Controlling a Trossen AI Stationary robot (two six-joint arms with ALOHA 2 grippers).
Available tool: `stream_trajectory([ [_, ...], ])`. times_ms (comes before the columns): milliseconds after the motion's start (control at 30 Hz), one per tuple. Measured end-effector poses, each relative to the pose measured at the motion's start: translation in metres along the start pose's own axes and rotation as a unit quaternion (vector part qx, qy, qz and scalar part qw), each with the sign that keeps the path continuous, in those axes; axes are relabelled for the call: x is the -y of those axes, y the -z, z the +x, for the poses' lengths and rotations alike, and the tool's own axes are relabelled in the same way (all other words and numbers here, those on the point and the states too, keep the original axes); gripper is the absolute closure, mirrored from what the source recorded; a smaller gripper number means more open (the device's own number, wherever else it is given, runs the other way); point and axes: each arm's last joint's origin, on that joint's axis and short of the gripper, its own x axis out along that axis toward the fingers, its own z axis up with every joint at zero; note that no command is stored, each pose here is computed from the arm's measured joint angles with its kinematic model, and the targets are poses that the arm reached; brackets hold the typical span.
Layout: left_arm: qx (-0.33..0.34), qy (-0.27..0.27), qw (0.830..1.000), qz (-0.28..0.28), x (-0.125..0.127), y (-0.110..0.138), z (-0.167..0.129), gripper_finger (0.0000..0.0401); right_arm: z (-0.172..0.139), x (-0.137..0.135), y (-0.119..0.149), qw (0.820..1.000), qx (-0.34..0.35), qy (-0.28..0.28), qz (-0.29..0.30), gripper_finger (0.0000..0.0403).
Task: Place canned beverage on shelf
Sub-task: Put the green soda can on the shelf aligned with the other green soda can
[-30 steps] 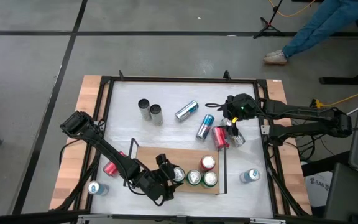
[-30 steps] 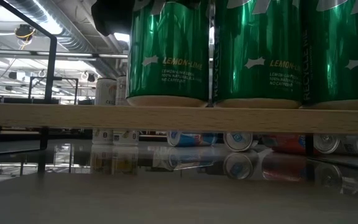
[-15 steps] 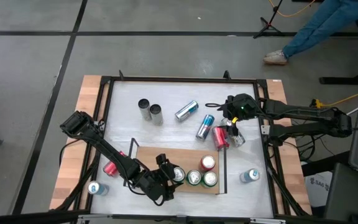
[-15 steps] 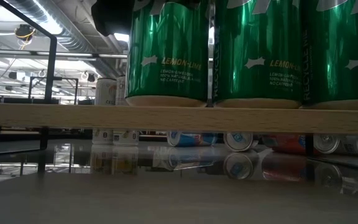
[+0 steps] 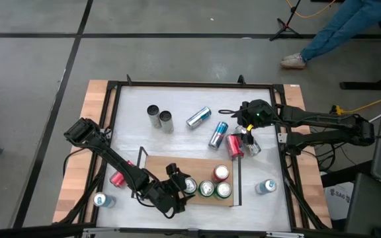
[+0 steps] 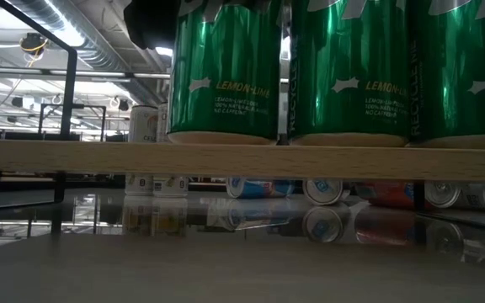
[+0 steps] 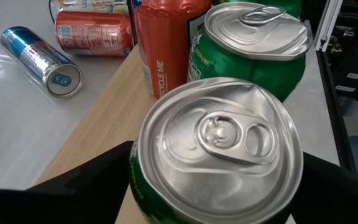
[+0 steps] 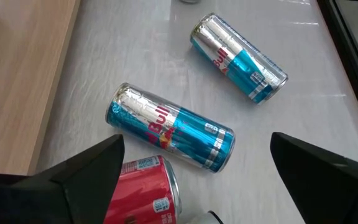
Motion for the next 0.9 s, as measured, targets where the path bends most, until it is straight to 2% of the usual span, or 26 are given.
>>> stream_trajectory([
  [167, 0.0, 0.0, 1.0, 0.0, 0.0001, 0.0001, -0.0001, 0.0022, 0.0001, 0.0, 0.0, 1.0, 0.0, 0.0, 0.0, 0.0008],
  [900, -0.003, 0.024, 1.0, -0.01, -0.0008, -0.0071, -0.005, 0.0021, 0.0, 0.0, 0.0, 1.0, 0.0, 0.0, 0.0, 0.0008],
])
